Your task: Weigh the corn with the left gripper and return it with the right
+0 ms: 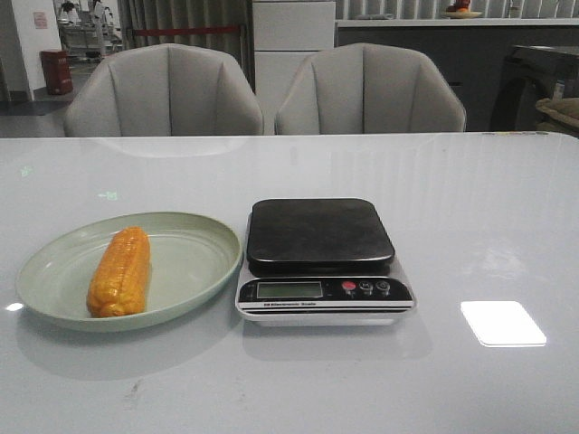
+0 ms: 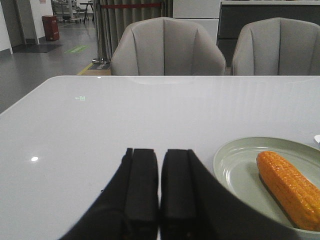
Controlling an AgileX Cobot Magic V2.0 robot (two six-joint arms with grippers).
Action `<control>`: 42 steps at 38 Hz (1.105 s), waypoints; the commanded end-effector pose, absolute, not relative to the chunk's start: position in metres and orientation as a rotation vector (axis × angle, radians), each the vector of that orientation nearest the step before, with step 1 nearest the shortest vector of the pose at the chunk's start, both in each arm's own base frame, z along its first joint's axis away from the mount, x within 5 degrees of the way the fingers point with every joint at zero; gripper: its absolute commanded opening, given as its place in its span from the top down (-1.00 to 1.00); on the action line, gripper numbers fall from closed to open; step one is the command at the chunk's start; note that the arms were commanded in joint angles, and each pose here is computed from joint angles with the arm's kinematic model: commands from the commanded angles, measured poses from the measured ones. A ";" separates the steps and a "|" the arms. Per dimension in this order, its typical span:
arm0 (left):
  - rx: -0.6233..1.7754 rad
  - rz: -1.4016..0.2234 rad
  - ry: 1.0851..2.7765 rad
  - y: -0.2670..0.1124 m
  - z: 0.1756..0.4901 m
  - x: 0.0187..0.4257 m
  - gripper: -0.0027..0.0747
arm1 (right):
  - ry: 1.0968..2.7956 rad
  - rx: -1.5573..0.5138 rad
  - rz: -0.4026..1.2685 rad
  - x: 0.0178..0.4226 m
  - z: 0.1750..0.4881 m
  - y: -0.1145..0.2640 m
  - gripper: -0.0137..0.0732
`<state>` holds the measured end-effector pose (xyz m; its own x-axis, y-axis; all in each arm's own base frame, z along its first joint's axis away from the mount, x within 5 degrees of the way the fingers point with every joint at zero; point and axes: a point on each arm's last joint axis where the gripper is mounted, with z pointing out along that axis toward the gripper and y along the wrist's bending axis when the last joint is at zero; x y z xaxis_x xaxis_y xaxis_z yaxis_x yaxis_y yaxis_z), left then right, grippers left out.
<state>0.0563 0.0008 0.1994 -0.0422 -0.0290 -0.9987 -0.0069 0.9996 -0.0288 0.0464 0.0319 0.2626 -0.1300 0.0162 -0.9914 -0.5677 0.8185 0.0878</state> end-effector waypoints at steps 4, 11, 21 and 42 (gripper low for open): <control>-0.024 -0.028 1.539 0.000 0.198 0.056 0.64 | 1.560 -0.334 0.437 0.052 0.270 0.027 0.21; -0.024 -0.028 1.539 0.000 0.198 0.056 0.64 | 1.555 -0.114 0.223 0.062 0.251 0.013 0.21; -0.024 -0.028 1.539 0.000 0.198 0.056 0.64 | 1.451 -0.011 0.122 0.062 0.217 0.005 0.21; -0.024 -0.028 1.543 0.000 0.198 0.056 0.64 | 1.394 -0.013 0.126 0.054 0.211 0.005 0.21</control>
<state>0.0563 0.0008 0.1996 -0.0400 -0.0290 -0.9988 -0.0066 0.9996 -0.0288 0.0563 0.0047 0.2070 0.0847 0.0932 -0.9920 -0.0892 0.9923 0.0856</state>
